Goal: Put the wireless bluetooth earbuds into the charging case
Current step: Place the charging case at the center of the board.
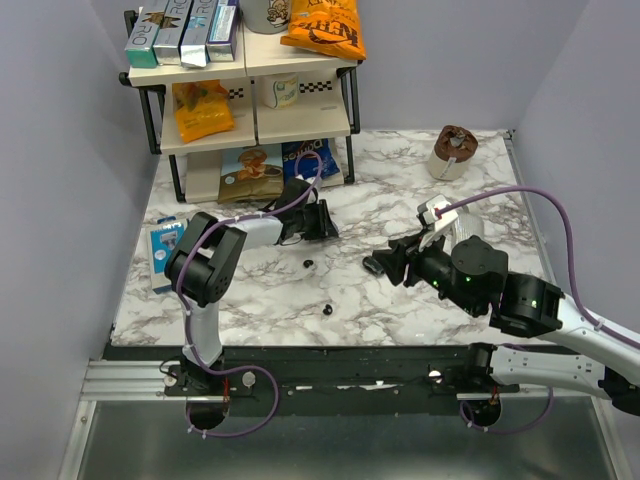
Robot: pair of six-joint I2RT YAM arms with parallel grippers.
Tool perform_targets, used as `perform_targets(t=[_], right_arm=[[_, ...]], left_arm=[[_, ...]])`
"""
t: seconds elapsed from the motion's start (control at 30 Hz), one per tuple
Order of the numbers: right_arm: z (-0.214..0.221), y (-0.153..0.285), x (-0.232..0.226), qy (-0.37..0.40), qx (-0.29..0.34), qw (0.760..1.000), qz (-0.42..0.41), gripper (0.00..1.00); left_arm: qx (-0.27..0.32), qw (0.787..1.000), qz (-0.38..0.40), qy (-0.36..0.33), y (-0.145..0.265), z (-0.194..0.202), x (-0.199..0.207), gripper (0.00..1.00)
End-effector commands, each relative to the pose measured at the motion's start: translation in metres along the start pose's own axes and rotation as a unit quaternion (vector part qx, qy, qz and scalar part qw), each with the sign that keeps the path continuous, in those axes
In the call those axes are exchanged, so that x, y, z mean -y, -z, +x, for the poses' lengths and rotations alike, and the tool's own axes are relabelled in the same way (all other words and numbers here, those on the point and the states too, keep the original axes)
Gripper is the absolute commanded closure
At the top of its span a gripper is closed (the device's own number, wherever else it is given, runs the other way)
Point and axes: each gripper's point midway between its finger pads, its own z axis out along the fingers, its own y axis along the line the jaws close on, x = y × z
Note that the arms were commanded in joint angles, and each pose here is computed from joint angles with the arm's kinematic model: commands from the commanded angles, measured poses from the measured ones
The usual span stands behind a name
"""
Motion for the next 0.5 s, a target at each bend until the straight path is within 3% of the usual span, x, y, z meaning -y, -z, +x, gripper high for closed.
perform_targets(t=[0.0,0.27,0.47], right_arm=[[0.001,-0.002,0.002,-0.001,0.003,1.0,0.003,0.48],[0.002,-0.001,0.003,-0.001,0.005,1.0,0.005,0.48],[0.004,0.0,0.005,0.0,0.003,1.0,0.007,0.48]], left_arm=[[-0.018,1.0,-0.022,0.007,0.001,0.007,-0.011,0.63],[-0.018,0.999,-0.042,0.006,0.017,0.007,-0.025,0.49],[-0.014,0.999,-0.051,0.01,0.031,0.007,-0.035,0.45]])
